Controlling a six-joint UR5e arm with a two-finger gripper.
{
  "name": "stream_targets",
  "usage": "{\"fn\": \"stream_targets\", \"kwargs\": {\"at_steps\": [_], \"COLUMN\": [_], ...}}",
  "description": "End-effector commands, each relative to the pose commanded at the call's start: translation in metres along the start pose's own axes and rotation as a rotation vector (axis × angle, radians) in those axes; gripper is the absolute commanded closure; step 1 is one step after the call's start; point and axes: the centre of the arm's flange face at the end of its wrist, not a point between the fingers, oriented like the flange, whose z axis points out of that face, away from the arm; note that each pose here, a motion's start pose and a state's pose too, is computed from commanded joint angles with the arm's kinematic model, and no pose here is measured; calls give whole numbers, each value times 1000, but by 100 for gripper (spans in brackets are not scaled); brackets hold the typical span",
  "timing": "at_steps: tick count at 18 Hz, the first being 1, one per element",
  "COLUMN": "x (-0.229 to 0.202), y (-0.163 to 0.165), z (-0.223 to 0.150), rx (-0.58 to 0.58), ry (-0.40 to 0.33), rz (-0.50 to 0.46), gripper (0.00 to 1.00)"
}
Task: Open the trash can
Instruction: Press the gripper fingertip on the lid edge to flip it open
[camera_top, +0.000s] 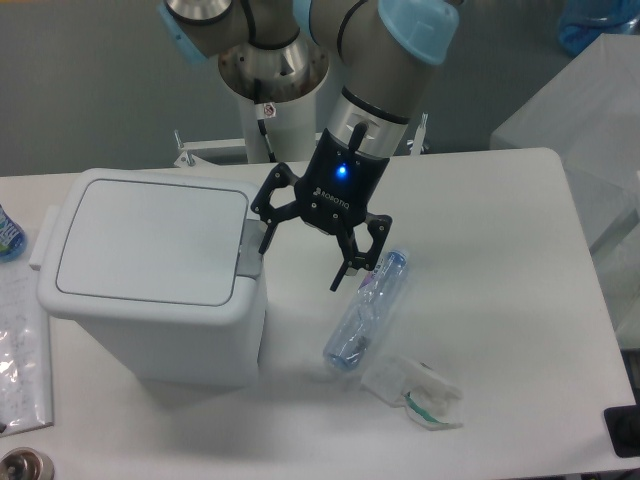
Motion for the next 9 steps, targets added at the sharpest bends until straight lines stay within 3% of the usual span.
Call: {"fn": "stream_targets", "kwargs": {"at_steps": [9], "x": [0], "y": [-6], "z": [-7], "rx": [10], "ry": [-9], "rz": [5], "gripper": [0]}}
